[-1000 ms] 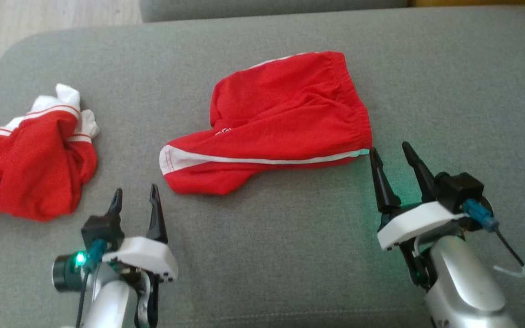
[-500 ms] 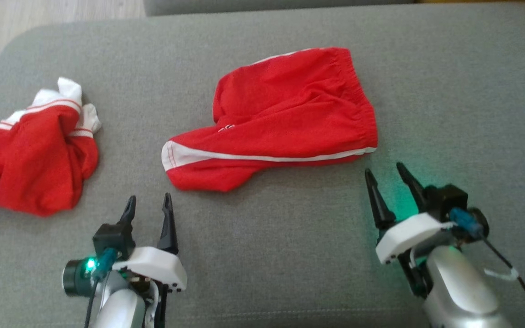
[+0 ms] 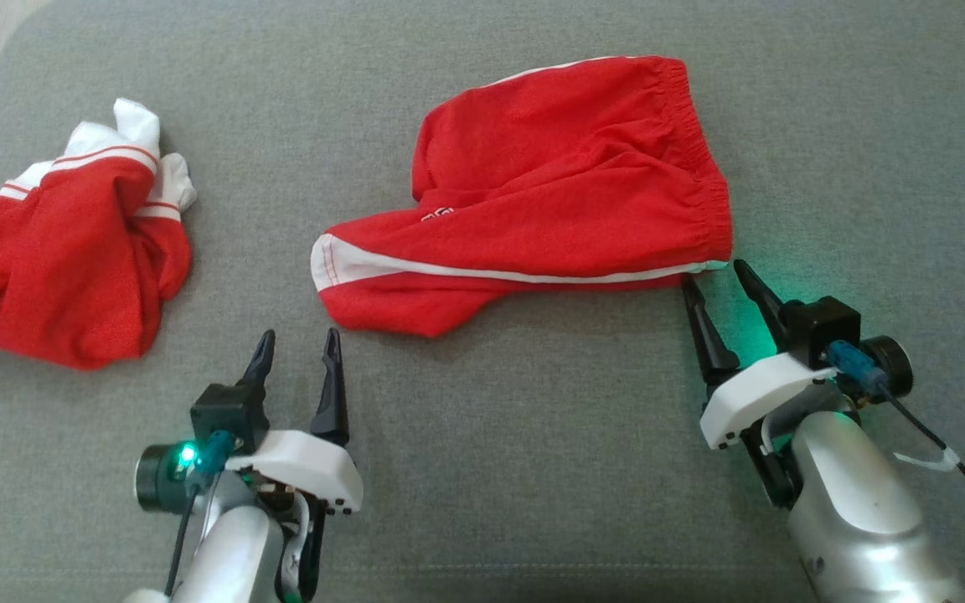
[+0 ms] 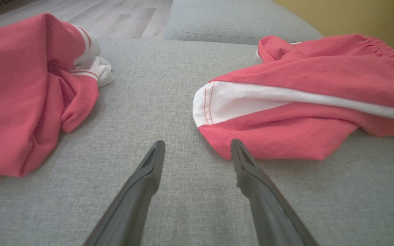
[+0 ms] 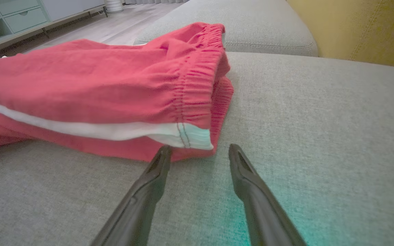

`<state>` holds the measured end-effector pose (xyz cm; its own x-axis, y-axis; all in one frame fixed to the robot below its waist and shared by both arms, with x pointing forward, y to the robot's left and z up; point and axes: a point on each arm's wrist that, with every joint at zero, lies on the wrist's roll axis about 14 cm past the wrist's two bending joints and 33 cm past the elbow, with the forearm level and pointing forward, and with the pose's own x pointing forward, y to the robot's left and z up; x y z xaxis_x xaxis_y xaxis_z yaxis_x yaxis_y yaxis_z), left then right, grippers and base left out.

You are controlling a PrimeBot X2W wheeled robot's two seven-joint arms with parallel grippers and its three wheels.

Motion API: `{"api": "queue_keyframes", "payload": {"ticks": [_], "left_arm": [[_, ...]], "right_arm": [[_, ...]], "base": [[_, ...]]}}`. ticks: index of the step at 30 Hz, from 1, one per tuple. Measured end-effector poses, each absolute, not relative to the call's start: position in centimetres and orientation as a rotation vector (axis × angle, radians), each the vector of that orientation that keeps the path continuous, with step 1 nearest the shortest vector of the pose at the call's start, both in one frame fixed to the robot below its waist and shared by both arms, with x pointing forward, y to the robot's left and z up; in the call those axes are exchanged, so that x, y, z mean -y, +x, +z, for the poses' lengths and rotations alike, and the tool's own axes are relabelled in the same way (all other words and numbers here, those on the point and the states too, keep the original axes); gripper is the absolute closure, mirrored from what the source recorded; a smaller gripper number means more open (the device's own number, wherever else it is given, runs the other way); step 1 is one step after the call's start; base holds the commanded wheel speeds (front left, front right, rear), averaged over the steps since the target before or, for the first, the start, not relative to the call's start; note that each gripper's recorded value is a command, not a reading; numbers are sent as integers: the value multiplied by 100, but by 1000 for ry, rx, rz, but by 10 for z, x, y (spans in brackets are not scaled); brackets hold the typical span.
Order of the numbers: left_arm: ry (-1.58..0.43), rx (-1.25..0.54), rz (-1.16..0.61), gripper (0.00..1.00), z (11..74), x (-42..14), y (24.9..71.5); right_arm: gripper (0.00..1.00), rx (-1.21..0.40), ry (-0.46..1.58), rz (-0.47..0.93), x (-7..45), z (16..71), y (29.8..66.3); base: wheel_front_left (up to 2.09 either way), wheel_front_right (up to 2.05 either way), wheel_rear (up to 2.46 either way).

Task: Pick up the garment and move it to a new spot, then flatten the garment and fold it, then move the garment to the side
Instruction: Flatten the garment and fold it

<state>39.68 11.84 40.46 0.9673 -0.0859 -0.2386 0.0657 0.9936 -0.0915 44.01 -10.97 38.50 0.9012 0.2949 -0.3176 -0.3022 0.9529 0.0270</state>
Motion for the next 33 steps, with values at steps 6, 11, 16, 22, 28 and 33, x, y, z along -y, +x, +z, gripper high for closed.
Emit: {"api": "queue_keyframes", "payload": {"ticks": [6,11,16,22,28,33], "left_arm": [[-90,-249,-78,0,403,-118,397],[-96,-249,-79,0,404,-118,397],[-99,-250,-89,0,403,-115,397],[-106,-244,-97,0,405,-112,401],[-112,-239,-117,0,406,-107,404],[-137,-241,-185,0,407,-89,404]], "right_arm": [[29,-316,-47,334,105,386,442],[62,-299,-70,351,103,391,446],[100,-296,-80,353,105,391,447],[100,-290,-83,351,107,393,447],[100,-274,-69,336,111,398,450],[100,-232,-47,297,123,412,454]], "base": [[0,0,0],[0,0,0],[0,0,0],[0,0,0],[0,0,0],[0,0,0]]}}
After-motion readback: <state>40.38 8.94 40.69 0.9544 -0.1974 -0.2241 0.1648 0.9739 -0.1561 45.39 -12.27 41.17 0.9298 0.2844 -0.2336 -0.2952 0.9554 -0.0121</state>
